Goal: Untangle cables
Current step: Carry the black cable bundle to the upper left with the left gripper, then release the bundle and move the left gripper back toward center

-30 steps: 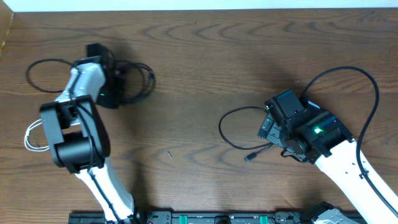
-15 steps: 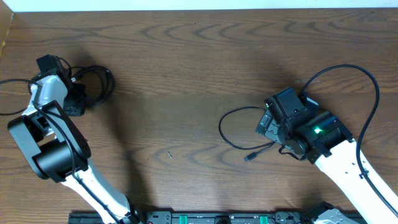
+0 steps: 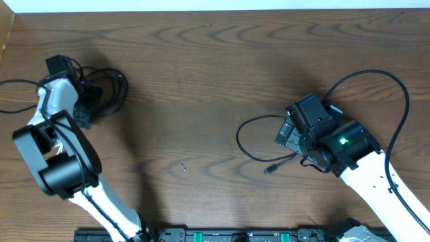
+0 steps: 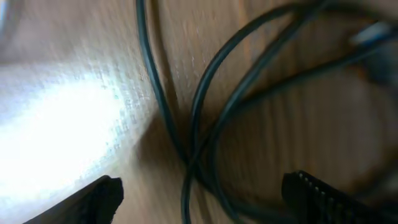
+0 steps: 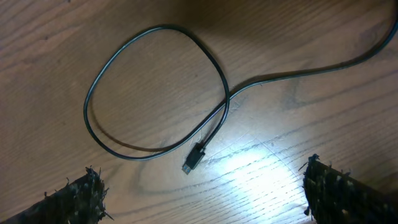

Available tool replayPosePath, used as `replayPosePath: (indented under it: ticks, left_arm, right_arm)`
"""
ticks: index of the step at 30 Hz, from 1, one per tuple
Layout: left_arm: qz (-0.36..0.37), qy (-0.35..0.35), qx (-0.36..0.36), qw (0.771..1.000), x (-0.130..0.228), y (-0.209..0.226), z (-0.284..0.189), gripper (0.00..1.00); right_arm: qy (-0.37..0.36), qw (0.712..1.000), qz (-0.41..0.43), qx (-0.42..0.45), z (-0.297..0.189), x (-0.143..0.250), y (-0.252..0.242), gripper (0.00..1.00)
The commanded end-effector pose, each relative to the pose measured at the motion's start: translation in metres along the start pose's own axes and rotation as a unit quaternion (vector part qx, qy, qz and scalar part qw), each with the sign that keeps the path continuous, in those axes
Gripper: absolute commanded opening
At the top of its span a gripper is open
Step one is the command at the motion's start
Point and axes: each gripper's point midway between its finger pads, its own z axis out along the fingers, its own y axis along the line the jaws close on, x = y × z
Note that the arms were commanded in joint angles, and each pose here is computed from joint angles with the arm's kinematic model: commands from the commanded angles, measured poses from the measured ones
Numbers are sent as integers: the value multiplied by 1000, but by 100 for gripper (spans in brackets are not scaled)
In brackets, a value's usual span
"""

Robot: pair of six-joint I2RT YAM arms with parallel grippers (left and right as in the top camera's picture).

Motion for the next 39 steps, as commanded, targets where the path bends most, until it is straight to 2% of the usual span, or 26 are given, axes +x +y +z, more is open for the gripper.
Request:
replayPosePath:
  ticks: [1, 4, 7, 11, 13, 19, 25, 31, 33, 35, 37, 39]
  left_arm:
    - [12, -48, 46, 998, -20, -9, -57, 89]
    - [10, -74, 86, 994, -25, -15, -102, 89]
    - [14, -65, 145, 987, -16, -23, -145, 90]
    - [47, 13, 247, 968, 30, -42, -197, 89]
    - [78, 48, 276, 957, 60, -48, -217, 89]
    - [217, 93, 279, 931, 149, -52, -246, 89]
    - [330, 109, 221, 911, 232, -41, -237, 89]
    - [426, 49, 164, 888, 276, -25, -217, 90]
    - [473, 51, 181, 861, 305, -25, -216, 90]
    - [529, 48, 208, 821, 335, -27, -219, 90]
    - [598, 39, 235, 765, 365, -28, -223, 90]
    - [674, 26, 256, 692, 396, -23, -225, 90]
  right_arm:
    - [2, 1000, -6, 3, 2, 2, -1, 99]
    - [2, 1000, -6, 3, 2, 2, -1, 99]
    - [2, 1000, -6, 3, 2, 2, -1, 99]
    - [0, 1000, -5, 0, 2, 1, 1, 99]
    - [0, 1000, -5, 2, 2, 1, 0, 99]
    - [-14, 999, -5, 31, 2, -3, -13, 99]
    - [-24, 995, 63, 75, -10, -7, -48, 99]
    - [-88, 984, 137, 68, -51, -21, -97, 99]
    - [-114, 979, 163, 41, -66, -24, -107, 99]
    - [-141, 973, 185, 11, -81, -25, -116, 99]
    - [-161, 969, 187, -14, -93, -24, -122, 99]
    - [-178, 967, 178, -35, -103, -21, -126, 99]
